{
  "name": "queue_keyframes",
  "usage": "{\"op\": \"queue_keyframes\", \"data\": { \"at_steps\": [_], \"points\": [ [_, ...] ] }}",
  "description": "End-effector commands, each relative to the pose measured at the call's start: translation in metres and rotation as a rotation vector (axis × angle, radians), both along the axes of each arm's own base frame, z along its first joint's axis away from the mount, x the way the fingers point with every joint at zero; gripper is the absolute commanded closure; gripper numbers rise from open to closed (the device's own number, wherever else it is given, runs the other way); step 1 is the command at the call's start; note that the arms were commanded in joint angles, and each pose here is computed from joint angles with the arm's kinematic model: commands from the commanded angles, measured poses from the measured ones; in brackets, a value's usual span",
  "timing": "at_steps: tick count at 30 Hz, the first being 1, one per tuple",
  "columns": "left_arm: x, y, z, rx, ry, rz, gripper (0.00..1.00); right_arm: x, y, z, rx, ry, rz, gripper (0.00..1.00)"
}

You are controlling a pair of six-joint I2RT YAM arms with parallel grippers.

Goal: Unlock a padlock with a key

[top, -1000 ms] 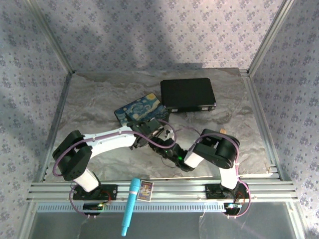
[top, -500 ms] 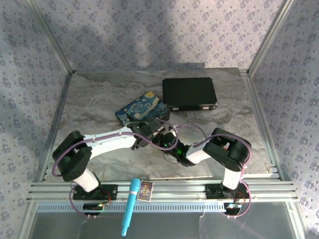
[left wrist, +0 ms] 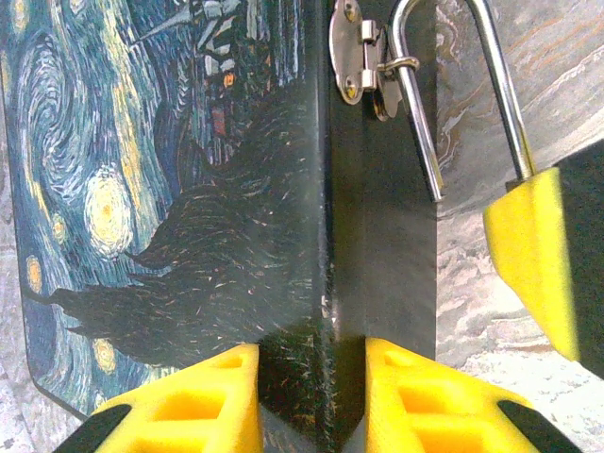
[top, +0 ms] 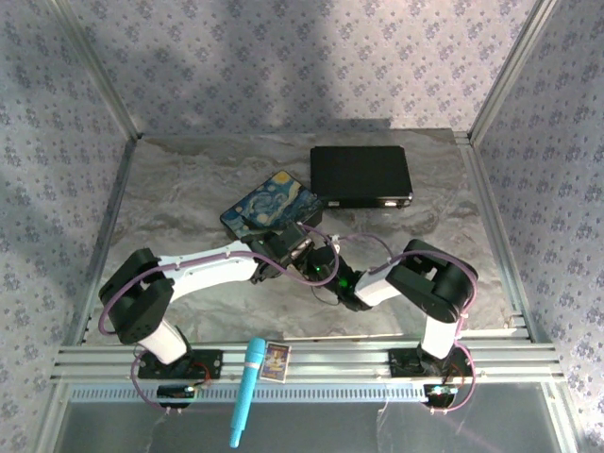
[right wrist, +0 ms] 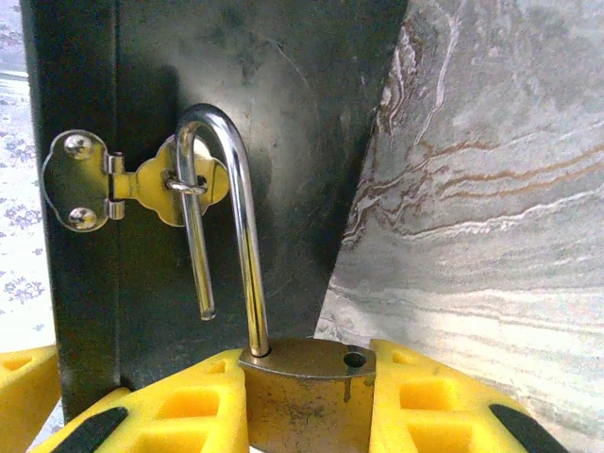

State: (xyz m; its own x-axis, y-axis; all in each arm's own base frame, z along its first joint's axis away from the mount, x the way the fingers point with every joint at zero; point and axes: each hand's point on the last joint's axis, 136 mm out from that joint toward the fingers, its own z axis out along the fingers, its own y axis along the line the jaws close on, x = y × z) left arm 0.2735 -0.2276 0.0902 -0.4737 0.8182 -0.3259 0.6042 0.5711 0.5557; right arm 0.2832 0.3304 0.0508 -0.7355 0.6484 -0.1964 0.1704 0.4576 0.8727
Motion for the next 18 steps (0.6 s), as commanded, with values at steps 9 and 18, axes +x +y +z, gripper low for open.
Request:
{"op": "queue_keyframes", "data": {
  "at_steps": [9,18],
  "points": [
    [-0.067,0.043,-0.065,0.192,0.365,-0.049,0.72,0.049,-0.049,-0.002,0.078,0.008,-0.273,0.94],
    [-0.065,0.044,-0.063,0.187,0.348,-0.045,0.71,0.045,-0.057,-0.024,-0.049,0.041,-0.224,0.95]
  ]
}}
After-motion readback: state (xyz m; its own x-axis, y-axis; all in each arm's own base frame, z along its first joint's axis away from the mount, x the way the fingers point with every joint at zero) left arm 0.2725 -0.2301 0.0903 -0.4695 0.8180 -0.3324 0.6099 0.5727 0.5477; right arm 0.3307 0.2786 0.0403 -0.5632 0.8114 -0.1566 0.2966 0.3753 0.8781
